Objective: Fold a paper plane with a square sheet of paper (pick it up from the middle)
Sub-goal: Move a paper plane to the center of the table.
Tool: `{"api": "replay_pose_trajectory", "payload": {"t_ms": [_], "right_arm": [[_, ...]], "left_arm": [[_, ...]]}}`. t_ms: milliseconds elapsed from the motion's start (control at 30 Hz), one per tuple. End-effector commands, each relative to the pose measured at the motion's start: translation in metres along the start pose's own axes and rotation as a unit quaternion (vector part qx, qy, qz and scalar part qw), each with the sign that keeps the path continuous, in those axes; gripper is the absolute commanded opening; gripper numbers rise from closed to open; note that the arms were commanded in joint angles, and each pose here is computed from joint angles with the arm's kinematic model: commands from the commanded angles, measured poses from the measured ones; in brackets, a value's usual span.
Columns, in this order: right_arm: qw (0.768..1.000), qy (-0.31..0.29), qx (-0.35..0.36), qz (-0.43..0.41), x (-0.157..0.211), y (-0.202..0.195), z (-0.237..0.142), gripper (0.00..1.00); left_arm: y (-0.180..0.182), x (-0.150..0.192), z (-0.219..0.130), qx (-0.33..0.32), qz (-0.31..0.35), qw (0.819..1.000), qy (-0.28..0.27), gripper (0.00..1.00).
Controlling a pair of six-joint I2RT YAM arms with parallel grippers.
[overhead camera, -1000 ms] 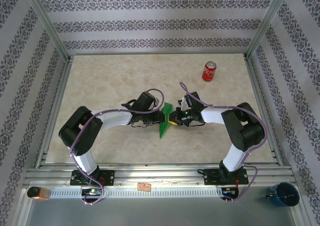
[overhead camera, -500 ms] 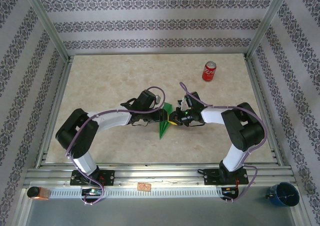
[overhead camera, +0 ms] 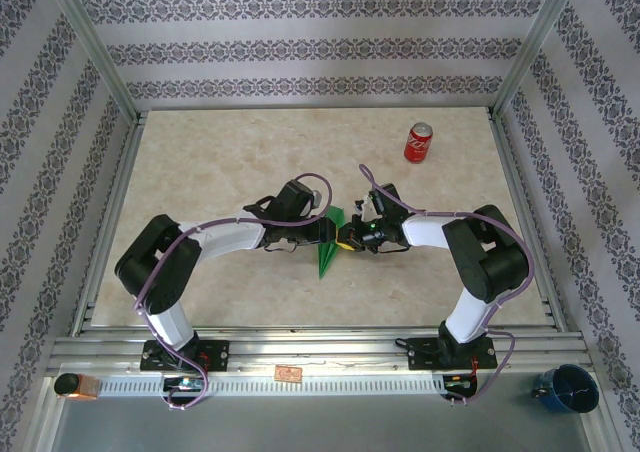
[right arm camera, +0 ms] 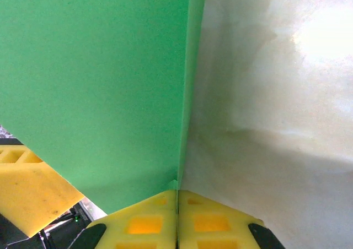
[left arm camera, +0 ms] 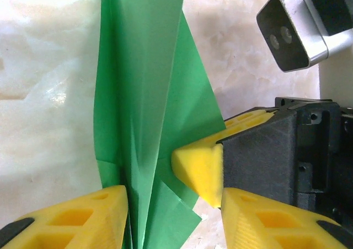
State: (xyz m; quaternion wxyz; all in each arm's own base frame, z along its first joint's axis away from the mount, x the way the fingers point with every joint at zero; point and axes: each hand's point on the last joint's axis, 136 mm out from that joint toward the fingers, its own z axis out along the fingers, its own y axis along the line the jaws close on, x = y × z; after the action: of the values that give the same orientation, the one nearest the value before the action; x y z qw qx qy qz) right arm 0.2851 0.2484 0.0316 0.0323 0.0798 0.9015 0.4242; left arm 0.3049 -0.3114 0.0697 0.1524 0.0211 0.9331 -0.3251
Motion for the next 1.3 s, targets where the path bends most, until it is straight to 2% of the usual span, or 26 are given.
{"api": "replay_pose_trajectory", "payload": {"t_ms": [0, 567, 967, 1267], "right_arm": [[1.000, 0.003, -0.003, 0.006, 0.000, -0.004, 0.002, 0.09], [1.000, -0.001, -0.008, 0.007, -0.004, 0.002, 0.001, 0.09], [1.000, 0.000, -0.015, 0.008, -0.004, 0.005, 0.001, 0.08], [1.000, -0.001, -0.016, 0.007, -0.005, 0.005, 0.001, 0.08]], "left_arm": [[0.000, 0.006, 0.005, -0.008, 0.006, 1.000, 0.021, 0.49], [0.006, 0.027, 0.011, -0.005, -0.006, 0.998, 0.062, 0.50], [0.004, 0.035, 0.013, -0.016, 0.013, 0.996, 0.082, 0.55], [0.007, 0.038, 0.017, -0.032, 0.020, 0.995, 0.095, 0.46]]}}
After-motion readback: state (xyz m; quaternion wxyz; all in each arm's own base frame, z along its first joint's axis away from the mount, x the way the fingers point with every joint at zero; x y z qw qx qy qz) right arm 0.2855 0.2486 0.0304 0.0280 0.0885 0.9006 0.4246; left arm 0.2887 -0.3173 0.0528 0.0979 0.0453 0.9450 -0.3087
